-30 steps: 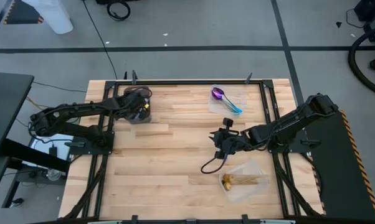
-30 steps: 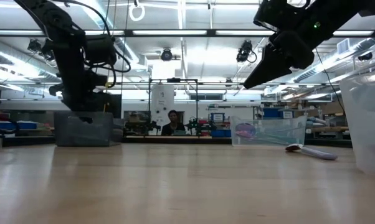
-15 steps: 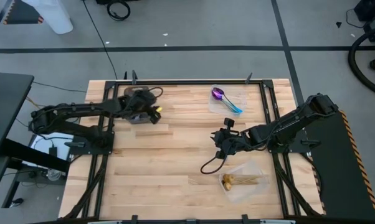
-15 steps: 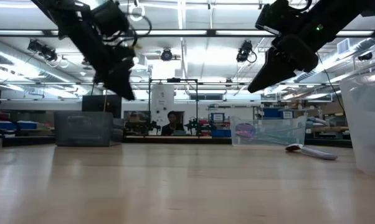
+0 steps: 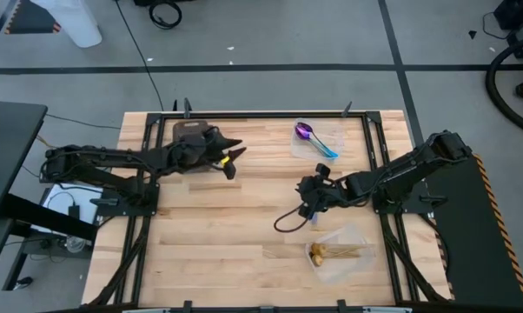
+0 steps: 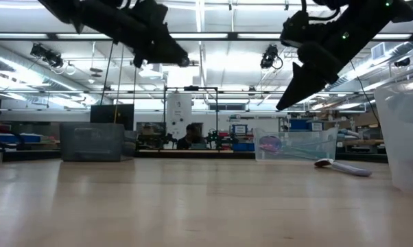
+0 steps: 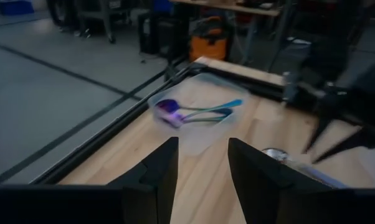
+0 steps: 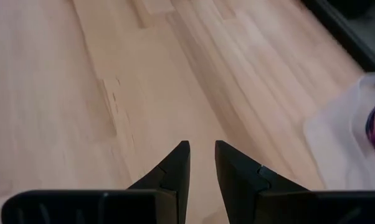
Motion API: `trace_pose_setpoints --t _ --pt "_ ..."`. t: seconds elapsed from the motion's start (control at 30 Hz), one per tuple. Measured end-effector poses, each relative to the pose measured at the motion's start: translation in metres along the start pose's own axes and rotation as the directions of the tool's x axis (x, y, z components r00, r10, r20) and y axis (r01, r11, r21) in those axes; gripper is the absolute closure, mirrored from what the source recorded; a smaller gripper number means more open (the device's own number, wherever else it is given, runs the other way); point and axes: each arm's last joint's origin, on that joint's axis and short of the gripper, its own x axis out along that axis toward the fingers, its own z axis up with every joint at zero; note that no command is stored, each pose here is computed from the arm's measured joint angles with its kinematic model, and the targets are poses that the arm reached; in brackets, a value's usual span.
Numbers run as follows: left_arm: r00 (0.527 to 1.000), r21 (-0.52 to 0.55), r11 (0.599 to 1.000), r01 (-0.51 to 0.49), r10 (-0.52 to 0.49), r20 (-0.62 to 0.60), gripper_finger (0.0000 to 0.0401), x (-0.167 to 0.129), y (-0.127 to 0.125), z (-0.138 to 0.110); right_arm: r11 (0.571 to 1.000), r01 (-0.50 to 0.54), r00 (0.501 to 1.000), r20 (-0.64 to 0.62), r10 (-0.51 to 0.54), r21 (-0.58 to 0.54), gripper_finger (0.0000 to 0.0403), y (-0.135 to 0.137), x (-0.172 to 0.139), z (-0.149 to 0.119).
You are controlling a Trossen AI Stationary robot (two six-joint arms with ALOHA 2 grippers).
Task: Sort silverware by color (type)
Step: Put the purple spoon into the black bin
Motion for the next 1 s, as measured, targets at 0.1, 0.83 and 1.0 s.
trace_pose_setpoints --t 0.1,0.83,1.0 --pt "1.000 0.007 1.000 0.025 -0.026 0.016 0.0253 -0.002 -0.006 0.001 0.999 -0.002 1.000 -0.027 0.003 0.048 0.0317 -0.003 0.002 -0.001" --pt "0.975 0.041 0.977 0.210 -0.212 0.069 0.0253 -0.007 -0.023 0.006 0.964 0.004 0.980 -0.193 0.050 0.267 0.0317 -0.020 0.011 -0.007" --pt "0.975 0.054 0.977 0.208 -0.211 0.066 0.0253 -0.007 -0.022 0.006 0.962 0.011 0.981 -0.191 0.044 0.274 0.0317 -0.020 0.011 -0.007"
